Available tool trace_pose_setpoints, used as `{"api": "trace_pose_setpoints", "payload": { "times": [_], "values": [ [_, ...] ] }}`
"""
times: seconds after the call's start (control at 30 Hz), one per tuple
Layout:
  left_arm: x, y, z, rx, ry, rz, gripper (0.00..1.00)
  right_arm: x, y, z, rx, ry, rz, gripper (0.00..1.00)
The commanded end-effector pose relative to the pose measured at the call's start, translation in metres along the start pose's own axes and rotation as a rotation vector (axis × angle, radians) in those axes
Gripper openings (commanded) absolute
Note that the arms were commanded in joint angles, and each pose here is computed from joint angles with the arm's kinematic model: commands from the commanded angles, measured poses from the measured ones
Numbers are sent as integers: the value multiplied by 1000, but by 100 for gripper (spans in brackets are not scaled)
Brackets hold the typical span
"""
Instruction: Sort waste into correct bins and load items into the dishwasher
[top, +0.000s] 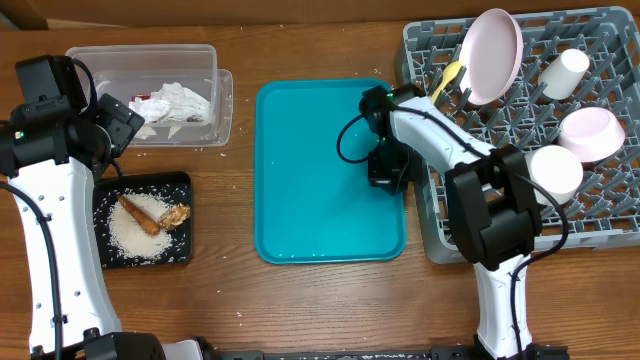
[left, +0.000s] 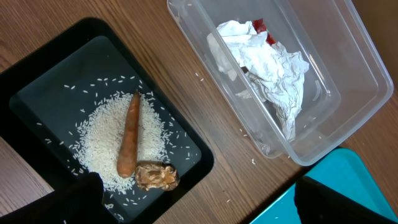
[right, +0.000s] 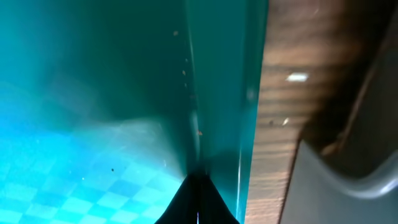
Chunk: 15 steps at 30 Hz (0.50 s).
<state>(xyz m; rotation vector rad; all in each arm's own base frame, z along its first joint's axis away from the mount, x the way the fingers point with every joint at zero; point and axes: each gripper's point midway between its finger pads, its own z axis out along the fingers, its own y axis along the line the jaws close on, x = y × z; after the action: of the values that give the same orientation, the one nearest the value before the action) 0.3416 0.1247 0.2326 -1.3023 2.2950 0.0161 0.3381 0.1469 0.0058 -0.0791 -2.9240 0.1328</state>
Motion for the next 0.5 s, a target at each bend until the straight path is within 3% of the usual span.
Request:
{"api": "trace_pose_setpoints", "payload": {
  "times": [0.0,0.23,0.47],
  "values": [
    [-2,1,1,-11,-7,-17,100,-17,-3,-16,23,-83,-52,4],
    [-2,1,1,-11,-7,-16,100,-19,21,-55,-112,-123,-92,4],
    [-2,1,1,-11,-7,-16,100,-1,15,-153,-184,-256,-105,4]
  ]
}}
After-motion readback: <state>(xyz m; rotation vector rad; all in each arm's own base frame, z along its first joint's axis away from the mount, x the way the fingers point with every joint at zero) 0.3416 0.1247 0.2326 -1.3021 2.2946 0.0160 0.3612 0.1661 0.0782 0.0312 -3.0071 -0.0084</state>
